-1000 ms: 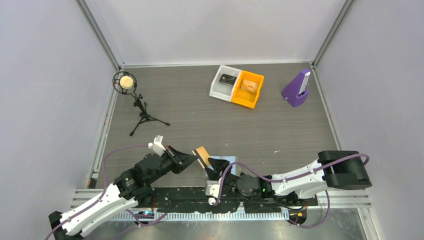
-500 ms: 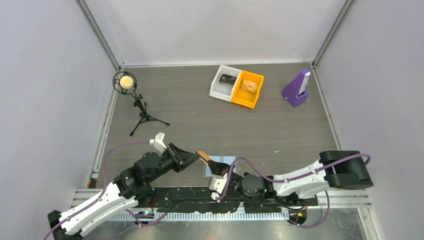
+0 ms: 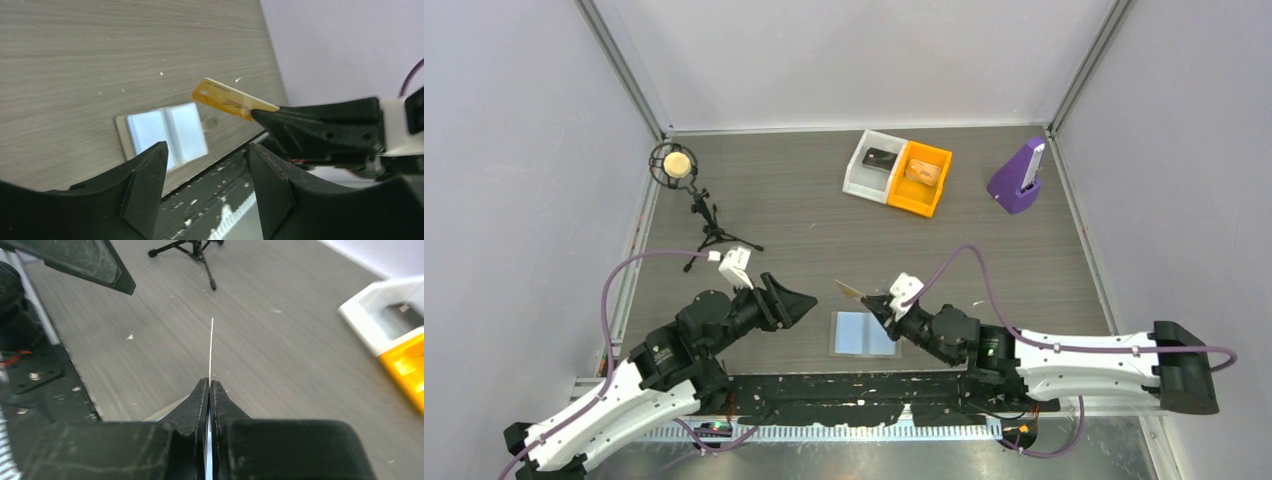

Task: Take the credit cards out of the card holder
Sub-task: Place the credit card in the storage box.

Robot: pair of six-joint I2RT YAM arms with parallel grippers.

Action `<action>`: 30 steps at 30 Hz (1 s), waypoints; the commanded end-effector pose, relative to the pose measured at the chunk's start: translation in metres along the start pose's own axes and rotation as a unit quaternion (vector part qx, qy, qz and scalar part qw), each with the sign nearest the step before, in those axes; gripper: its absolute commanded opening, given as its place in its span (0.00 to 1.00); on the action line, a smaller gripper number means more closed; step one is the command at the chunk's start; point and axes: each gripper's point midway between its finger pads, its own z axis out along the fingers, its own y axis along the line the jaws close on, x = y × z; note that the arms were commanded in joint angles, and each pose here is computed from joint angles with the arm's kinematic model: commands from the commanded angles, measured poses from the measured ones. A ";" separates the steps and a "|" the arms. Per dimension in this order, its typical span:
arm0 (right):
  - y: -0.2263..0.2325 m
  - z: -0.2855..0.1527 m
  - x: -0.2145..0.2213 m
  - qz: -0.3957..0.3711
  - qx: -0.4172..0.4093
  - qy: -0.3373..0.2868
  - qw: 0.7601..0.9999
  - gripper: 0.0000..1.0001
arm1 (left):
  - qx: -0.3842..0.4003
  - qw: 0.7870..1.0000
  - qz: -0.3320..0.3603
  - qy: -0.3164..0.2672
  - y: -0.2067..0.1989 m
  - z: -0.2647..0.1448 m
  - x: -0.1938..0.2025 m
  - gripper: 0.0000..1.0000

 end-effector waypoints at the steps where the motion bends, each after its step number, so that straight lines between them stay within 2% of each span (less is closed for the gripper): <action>1: 0.003 -0.012 -0.010 0.152 -0.035 0.022 0.987 0.05 | -0.020 0.991 0.129 0.037 0.007 -0.002 0.002 0.64; 6: 0.005 -0.027 -0.027 0.234 -0.075 0.013 0.969 0.05 | 0.025 0.981 0.178 0.072 -0.011 -0.001 0.010 0.64; 13: 0.002 -0.038 -0.052 0.304 -0.091 -0.027 0.948 0.05 | 0.081 0.976 0.180 0.096 -0.030 0.001 0.021 0.63; 18: -0.016 -0.037 -0.064 0.324 -0.057 -0.032 0.944 0.05 | 0.087 0.975 0.185 0.092 -0.033 0.005 0.019 0.64; 23: 0.001 -0.039 -0.085 0.339 -0.133 -0.031 0.931 0.05 | 0.105 0.974 0.179 0.092 -0.042 0.010 0.014 0.64; 30: 0.010 -0.049 -0.097 0.360 -0.185 -0.048 0.913 0.05 | 0.197 0.968 0.142 0.069 -0.077 0.005 0.006 0.66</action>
